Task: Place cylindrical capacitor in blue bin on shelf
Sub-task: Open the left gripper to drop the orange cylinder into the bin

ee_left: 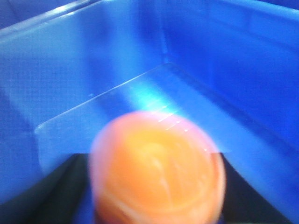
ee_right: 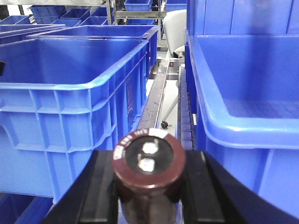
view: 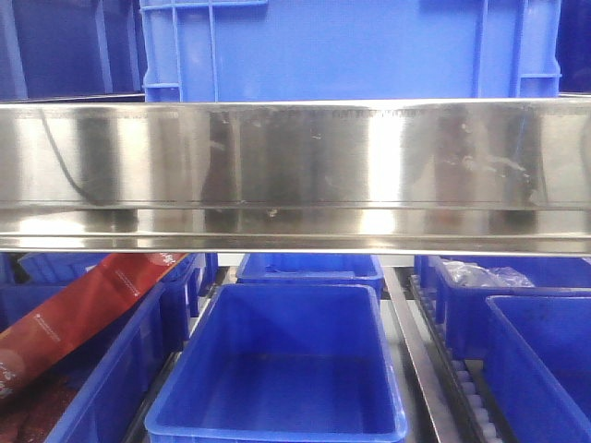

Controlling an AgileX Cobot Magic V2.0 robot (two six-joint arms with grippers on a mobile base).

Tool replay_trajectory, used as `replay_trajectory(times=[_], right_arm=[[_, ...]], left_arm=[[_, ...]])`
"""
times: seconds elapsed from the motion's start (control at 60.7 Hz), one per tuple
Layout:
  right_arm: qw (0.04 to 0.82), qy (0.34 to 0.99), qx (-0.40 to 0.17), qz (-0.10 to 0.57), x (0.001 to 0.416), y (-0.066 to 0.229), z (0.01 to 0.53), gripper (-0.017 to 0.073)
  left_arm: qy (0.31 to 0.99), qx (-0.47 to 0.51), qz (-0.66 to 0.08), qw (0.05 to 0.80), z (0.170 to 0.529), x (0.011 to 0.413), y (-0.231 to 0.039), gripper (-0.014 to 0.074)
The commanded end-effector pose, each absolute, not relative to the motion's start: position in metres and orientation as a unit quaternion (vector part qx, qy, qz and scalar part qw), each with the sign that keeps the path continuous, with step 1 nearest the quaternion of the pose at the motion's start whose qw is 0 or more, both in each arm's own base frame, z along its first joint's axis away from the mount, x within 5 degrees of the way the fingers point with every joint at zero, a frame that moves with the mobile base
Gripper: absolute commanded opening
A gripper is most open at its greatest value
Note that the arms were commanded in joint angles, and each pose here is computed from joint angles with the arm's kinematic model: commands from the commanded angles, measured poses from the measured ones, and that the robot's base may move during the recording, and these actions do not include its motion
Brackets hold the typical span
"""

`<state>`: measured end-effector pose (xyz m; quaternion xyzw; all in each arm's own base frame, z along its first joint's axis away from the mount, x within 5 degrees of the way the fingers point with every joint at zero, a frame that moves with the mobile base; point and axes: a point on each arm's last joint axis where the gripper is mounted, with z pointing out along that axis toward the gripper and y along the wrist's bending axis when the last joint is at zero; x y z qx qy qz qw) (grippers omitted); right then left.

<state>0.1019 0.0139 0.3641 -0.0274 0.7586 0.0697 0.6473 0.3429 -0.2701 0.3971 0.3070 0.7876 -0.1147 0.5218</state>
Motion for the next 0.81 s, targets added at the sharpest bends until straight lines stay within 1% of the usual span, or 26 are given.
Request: replay_trajectory(times=[0.0,0.148,0.264,0.329,0.412,0.56,0.692,0.791], right_arm=[[0.664,0.744,-0.029,0.064,0.102,0.013,0.368,-0.0157],[0.665,0.743,-0.028,0.064,0.102,0.013,0.368,-0.0157],[0.665,0.743,-0.028,0.064,0.102,0.013,0.368,-0.0157],[0.665,0.743,-0.028,0.064,0.102,0.013,0.368,-0.0157],[0.666,0.743,-0.028,0.063,0.102,0.013,0.368,-0.0157],[0.663,0.746,-0.029,0.064,0.102,0.013,0.367,-0.0157],[0.662,0.747,-0.029,0.064,0.102,0.013,0.367,-0.0157],[0.661,0.747,-0.029,0.064,0.102,0.013,0.367,-0.0157]], left_arm=[[0.778,0.302,-0.127,0.537,0.409,0.340,-0.270,0.0609],[0.785,0.296,-0.130,0.529,0.421,0.336,-0.267,0.0487],[0.790,0.293,-0.127,0.523,0.439,0.327,-0.259,0.0353],[0.793,0.289,-0.124,0.522,0.449,0.321,-0.251,0.0280],[0.797,0.285,-0.121,0.519,0.464,0.308,-0.238,0.0157],[0.814,0.275,-0.103,0.501,0.482,0.286,-0.208,-0.0023],[0.821,0.263,-0.098,0.497,0.485,0.266,-0.182,-0.0106],[0.819,0.249,-0.100,0.507,0.483,0.246,-0.158,-0.0111]])
